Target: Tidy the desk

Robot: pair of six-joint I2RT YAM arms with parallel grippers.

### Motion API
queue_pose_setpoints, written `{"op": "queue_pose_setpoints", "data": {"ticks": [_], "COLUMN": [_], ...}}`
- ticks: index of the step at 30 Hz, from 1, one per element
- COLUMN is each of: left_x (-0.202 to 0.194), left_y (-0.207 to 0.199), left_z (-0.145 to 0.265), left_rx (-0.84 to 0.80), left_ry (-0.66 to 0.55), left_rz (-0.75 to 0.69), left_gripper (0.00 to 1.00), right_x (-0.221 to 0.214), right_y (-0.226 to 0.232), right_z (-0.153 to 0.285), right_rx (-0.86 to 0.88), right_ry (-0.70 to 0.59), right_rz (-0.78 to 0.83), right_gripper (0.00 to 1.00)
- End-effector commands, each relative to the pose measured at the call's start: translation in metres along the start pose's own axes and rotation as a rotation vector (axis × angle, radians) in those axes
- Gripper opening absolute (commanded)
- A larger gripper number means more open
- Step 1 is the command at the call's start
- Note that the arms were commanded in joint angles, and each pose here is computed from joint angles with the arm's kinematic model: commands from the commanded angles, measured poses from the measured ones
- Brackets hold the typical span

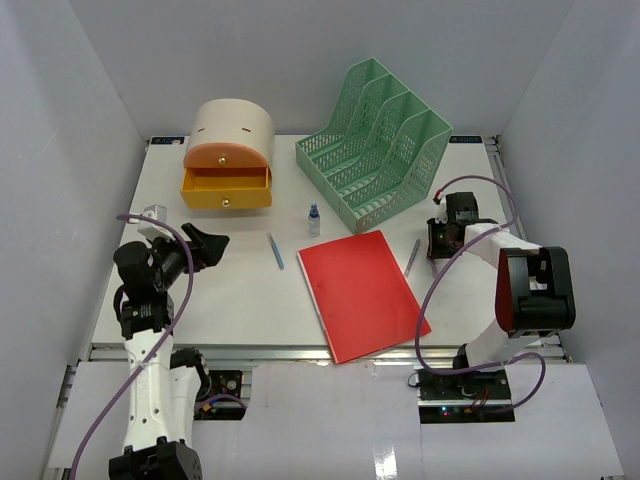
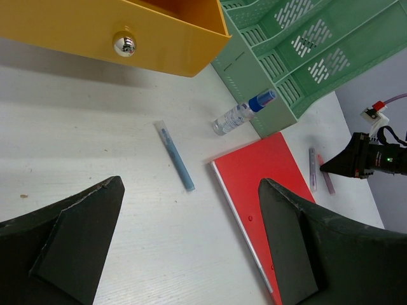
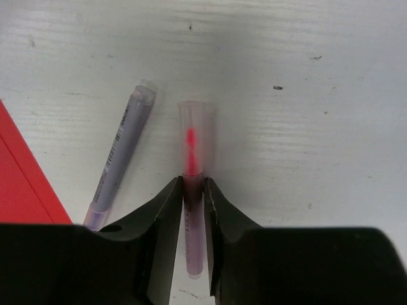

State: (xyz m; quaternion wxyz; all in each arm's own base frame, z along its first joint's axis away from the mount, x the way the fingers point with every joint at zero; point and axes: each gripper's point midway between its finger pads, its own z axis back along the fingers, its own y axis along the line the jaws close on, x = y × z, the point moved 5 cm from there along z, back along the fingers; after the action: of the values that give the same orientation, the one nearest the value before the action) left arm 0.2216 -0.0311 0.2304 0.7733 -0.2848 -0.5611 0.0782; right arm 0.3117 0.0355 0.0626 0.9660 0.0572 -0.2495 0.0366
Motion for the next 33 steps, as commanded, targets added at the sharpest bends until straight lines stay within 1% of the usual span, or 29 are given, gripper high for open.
{"op": "queue_pose_setpoints", "data": {"ticks": [1,3,6,7,9,11,12,16,18,20,21,22,23,25,27,29,31,32,33], "left_x": [0.0,0.0,-0.002,-0.003,-0.004,-0.004,-0.004,-0.004,-0.004,-0.004,-0.004,-0.004,-0.003,-0.004,-0.003,-0.003,-0.001,-0.001,-0.001], "left_y": [-0.003,-0.003,-0.004,-0.004,-0.004,-0.005,-0.005,-0.005,-0.005,-0.004,-0.004,-0.004,-0.003,-0.002,-0.001,0.0,0.001,0.001,0.002], "left_z": [0.001,0.001,-0.001,-0.001,-0.001,-0.002,-0.002,-0.002,-0.002,-0.001,-0.001,-0.001,-0.001,-0.002,-0.001,-0.001,0.0,0.001,0.001], "left_rx": [-0.022,-0.025,-0.043,-0.048,-0.055,-0.061,-0.062,-0.065,-0.063,-0.059,-0.057,-0.055,-0.048,-0.036,-0.025,-0.01,0.005,0.008,0.015], "left_ry": [-0.006,-0.002,0.01,0.014,0.019,0.018,0.019,0.019,0.017,0.015,0.015,0.016,0.014,0.016,0.015,0.01,-0.001,-0.006,-0.009], "left_rz": [-0.023,-0.02,-0.014,-0.011,-0.009,-0.008,-0.007,-0.006,-0.007,-0.008,-0.007,-0.007,-0.005,-0.003,-0.004,-0.004,-0.008,-0.009,-0.009], "left_gripper": [0.98,0.98,0.98,0.98,0.98,0.98,0.98,0.98,0.98,0.98,0.98,0.98,0.98,0.98,0.98,0.98,0.98,0.98,0.98], "right_x": [-0.019,-0.018,-0.007,0.0,0.018,0.036,0.045,0.066,0.078,0.095,0.088,0.107,0.108,0.14,0.155,0.185,0.194,0.206,0.211], "right_y": [-0.021,-0.021,-0.02,-0.017,-0.002,0.015,0.031,0.091,0.126,0.17,0.186,0.203,0.231,0.279,0.32,0.359,0.397,0.416,0.425], "right_z": [-0.011,-0.009,0.002,0.008,0.031,0.056,0.075,0.125,0.144,0.159,0.162,0.168,0.174,0.18,0.188,0.198,0.178,0.184,0.188], "right_rx": [-0.075,-0.06,-0.033,0.005,0.117,0.23,0.312,0.5,0.531,0.537,0.572,0.535,0.561,0.538,0.531,0.494,0.488,0.48,0.462], "right_ry": [0.067,0.068,0.021,-0.01,-0.113,-0.216,-0.285,-0.404,-0.475,-0.558,-0.565,-0.601,-0.62,-0.688,-0.761,-0.861,-0.883,-0.953,-0.998], "right_rz": [-0.022,0.018,0.103,0.149,0.263,0.459,0.546,0.952,1.125,1.293,1.332,1.381,1.439,1.505,1.55,1.559,1.564,1.545,1.527], "right_gripper": [0.13,0.09,0.08,0.08,0.08,0.08,0.08,0.08,0.08,0.08,0.08,0.08,0.08,0.08,0.08,0.08,0.08,0.08,0.08]}}
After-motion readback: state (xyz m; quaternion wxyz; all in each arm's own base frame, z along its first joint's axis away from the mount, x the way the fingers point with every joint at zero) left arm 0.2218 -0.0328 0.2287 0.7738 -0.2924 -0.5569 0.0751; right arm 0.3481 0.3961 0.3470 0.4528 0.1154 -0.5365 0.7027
